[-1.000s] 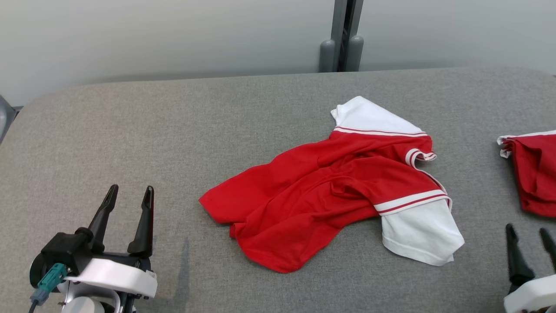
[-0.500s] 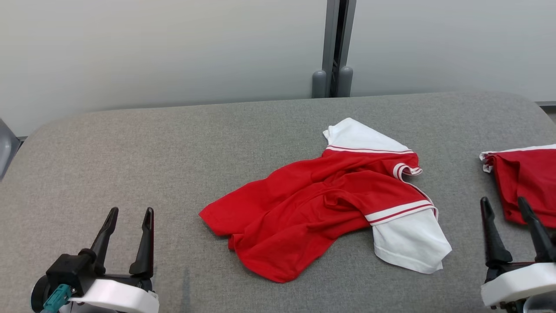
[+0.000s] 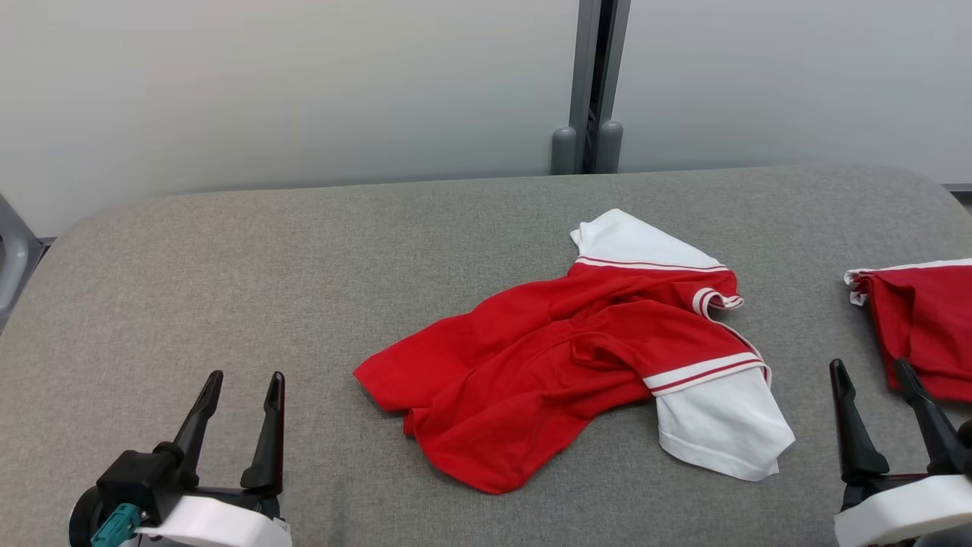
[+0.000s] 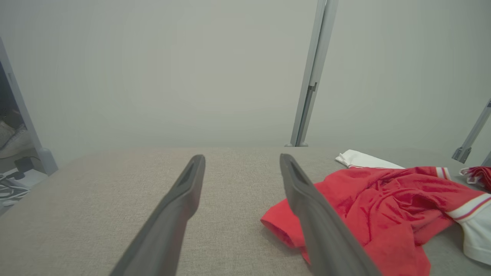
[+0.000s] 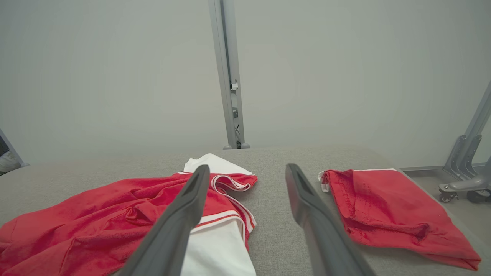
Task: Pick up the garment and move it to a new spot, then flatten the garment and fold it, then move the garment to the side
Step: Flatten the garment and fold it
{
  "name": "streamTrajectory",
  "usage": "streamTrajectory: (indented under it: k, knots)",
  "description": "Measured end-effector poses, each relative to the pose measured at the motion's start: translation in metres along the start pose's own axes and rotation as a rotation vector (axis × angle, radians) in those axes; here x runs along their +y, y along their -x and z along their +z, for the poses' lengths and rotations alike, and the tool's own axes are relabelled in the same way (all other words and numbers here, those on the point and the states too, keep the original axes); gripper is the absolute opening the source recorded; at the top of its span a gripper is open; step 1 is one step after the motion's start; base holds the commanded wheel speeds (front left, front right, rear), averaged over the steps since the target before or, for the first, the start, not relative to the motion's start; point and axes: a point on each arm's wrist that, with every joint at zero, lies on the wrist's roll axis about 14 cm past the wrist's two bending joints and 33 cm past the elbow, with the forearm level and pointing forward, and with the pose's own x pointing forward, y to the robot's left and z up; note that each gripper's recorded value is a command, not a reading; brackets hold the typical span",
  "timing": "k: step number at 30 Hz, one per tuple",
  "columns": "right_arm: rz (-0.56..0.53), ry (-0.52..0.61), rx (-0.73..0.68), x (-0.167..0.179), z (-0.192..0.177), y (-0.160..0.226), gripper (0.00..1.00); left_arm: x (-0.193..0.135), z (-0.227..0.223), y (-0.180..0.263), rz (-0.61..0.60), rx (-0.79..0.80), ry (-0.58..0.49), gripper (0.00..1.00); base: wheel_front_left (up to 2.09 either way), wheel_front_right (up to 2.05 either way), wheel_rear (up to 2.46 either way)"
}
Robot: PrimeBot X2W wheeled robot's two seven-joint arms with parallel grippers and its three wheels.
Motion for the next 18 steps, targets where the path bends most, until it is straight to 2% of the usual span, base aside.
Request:
streamTrajectory:
  k: [8, 15, 18]
  knots:
    - [0.002, -0.007, 0.018, 0.002, -0.006, -0.002, 1.0, -0.036, -0.014, -0.001, -0.109, 0.059, 0.024, 1.0, 0.0, 0.0, 0.0]
    - [-0.013, -0.012, 0.059, -0.003, -0.019, -0.008, 1.0, -0.14, -0.058, 0.018, -0.403, 0.243, 0.128, 1.0, 0.0, 0.0, 0.0]
    - [-0.016, -0.015, 0.07, -0.003, -0.024, -0.013, 1.0, -0.174, -0.078, 0.031, -0.519, 0.334, 0.137, 1.0, 0.0, 0.0, 0.0]
